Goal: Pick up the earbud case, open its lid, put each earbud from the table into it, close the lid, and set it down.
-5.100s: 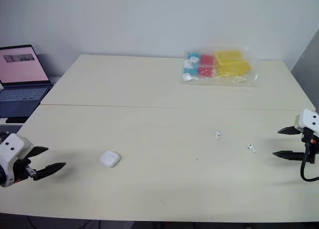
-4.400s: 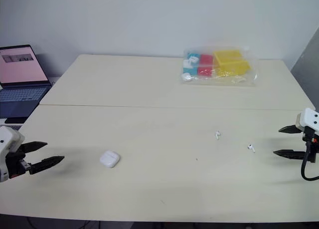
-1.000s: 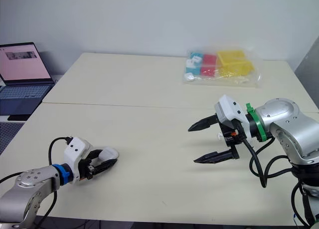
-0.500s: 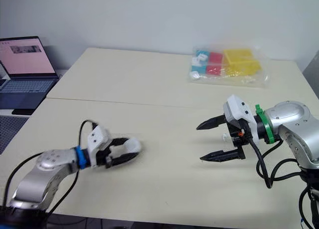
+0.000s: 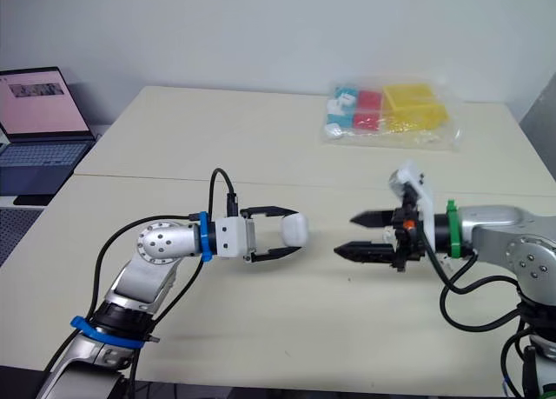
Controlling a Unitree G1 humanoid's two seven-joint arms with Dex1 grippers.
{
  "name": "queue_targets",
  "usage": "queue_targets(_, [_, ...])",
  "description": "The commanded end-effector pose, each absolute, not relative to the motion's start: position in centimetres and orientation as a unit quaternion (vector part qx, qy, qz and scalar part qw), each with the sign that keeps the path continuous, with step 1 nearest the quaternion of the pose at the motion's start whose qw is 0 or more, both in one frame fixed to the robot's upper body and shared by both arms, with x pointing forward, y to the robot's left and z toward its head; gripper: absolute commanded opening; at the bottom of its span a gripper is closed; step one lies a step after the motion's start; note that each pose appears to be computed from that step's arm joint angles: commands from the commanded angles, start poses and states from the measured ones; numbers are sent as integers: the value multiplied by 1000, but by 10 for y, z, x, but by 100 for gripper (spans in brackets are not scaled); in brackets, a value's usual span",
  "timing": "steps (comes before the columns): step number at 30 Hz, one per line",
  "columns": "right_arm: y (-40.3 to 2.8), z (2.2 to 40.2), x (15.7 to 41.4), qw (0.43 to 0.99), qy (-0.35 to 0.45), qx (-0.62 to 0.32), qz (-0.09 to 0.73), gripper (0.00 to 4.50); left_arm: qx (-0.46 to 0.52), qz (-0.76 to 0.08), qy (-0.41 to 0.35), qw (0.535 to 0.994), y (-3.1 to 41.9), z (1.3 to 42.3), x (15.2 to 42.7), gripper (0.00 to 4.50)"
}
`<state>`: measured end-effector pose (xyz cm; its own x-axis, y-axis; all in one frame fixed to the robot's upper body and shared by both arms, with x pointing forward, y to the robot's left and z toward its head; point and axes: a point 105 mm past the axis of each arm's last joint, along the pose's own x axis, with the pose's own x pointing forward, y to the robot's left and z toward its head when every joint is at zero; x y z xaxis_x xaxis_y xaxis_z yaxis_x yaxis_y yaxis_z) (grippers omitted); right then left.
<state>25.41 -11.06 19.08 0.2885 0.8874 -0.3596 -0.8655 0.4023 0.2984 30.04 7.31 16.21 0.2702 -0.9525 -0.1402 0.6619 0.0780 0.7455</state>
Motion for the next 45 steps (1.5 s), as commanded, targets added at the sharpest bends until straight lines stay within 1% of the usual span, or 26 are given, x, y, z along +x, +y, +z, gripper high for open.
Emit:
queue_targets(1, [-101, 193, 259, 819, 229, 39, 524, 450, 381, -569, -241, 688, 68, 168, 296, 279])
queue_targets(4, [-92, 188, 269, 829, 225, 57, 509, 450, 373, -573, -257, 683, 65, 170, 294, 279])
queue_targets(7, [-88, 188, 271, 828, 222, 68, 510, 450, 369, -581, -262, 677, 63, 170, 291, 279])
queue_targets(13, [-78, 182, 272, 818, 230, 99, 518, 450, 373, -562, -267, 688, 64, 177, 300, 279])
queue_targets(17, [-74, 180, 274, 818, 232, 103, 516, 450, 375, -560, -272, 687, 64, 179, 300, 279])
queue_targets(21, [-67, 182, 280, 816, 223, 135, 516, 450, 371, -560, -277, 687, 62, 180, 296, 279])
queue_targets(32, [-64, 183, 281, 807, 227, 153, 524, 450, 360, -557, -277, 695, 59, 182, 292, 279])
queue_targets(35, [-63, 184, 282, 804, 226, 159, 526, 391, 360, -558, -277, 694, 58, 183, 291, 279])
queue_targets(36, [-62, 185, 282, 803, 224, 163, 528, 362, 361, -559, -278, 693, 58, 182, 290, 279])
queue_targets(39, [-60, 186, 280, 795, 224, 170, 537, 252, 359, -562, -276, 692, 60, 181, 289, 279])
queue_targets(43, [-59, 186, 278, 789, 227, 178, 543, 94, 353, -559, -281, 696, 61, 185, 290, 279])
queue_targets(44, [-59, 186, 278, 787, 228, 180, 544, 76, 349, -557, -282, 699, 61, 186, 291, 279])
queue_targets(45, [-59, 186, 278, 786, 229, 181, 545, 79, 347, -556, -283, 701, 61, 186, 291, 279])
